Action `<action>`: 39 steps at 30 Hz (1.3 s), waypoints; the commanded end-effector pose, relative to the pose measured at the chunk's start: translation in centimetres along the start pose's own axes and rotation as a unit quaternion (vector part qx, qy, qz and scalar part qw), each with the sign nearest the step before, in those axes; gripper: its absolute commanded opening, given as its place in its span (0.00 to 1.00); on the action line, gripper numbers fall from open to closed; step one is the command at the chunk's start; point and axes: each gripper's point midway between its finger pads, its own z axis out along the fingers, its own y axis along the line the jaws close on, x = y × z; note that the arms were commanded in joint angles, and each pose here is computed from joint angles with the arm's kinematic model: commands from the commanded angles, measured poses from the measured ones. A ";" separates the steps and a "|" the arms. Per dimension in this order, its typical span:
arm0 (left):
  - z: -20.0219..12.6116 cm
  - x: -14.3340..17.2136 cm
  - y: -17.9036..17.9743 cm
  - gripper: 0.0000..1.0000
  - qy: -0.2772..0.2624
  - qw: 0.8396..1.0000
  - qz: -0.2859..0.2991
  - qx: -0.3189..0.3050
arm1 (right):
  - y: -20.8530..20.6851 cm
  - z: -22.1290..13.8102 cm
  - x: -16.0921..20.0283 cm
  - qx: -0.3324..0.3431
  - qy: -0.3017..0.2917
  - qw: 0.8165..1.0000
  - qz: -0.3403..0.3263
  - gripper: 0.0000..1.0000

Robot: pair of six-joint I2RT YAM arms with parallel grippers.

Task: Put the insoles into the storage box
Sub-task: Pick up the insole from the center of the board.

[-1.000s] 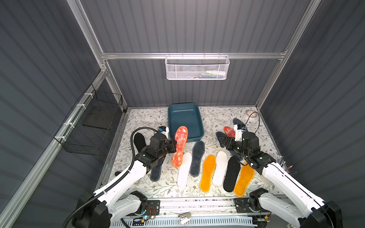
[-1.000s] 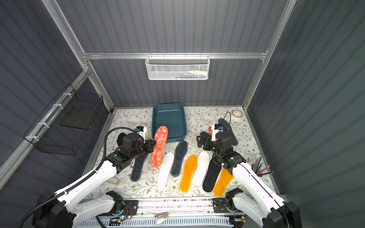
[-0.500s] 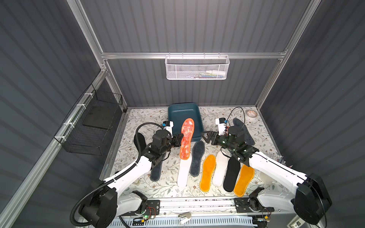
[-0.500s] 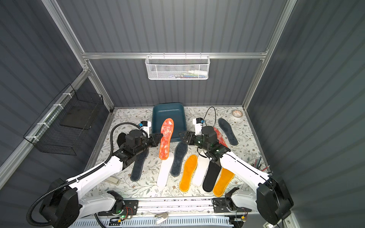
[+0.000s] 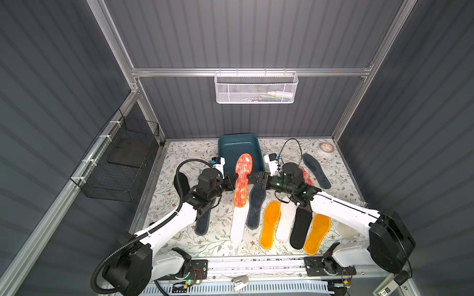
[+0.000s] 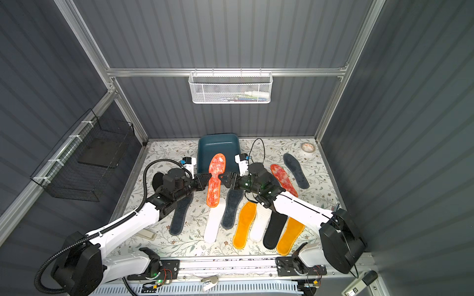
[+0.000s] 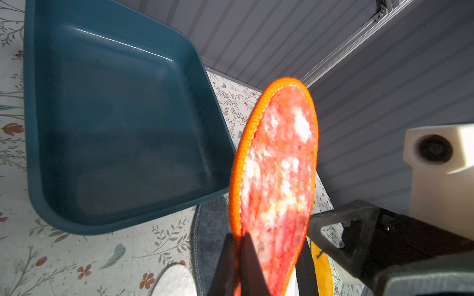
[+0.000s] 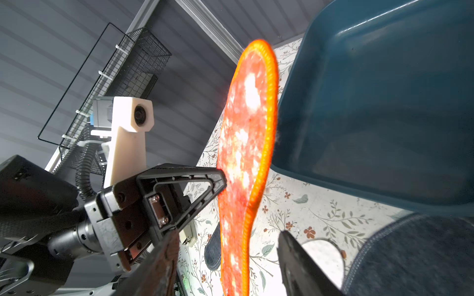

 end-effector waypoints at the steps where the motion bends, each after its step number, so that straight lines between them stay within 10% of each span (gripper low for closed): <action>1: -0.2 -0.3 -0.7 0.00 -0.005 1.000 0.005 0.011 | 1.8 0.6 -1.0 -0.028 -0.009 1.000 -0.006 0.59; 26: -0.8 -0.7 -0.4 0.00 -0.008 1.000 0.009 -0.003 | 1.3 2.4 -1.7 -0.026 -0.009 1.000 0.016 0.00; 29: -1.4 -0.9 -0.1 0.91 -0.012 1.000 0.016 -0.020 | 1.0 2.3 -2.6 -0.016 -0.014 1.000 0.015 0.00; 30: -1.8 -1.0 0.0 1.00 -0.015 0.999 0.018 -0.026 | 0.9 2.3 -3.0 -0.013 -0.016 1.000 0.016 0.00; 39: -6.9 -2.4 1.9 1.00 -0.055 0.991 0.045 -0.112 | -0.7 3.9 -7.1 0.010 -0.004 1.000 0.006 0.00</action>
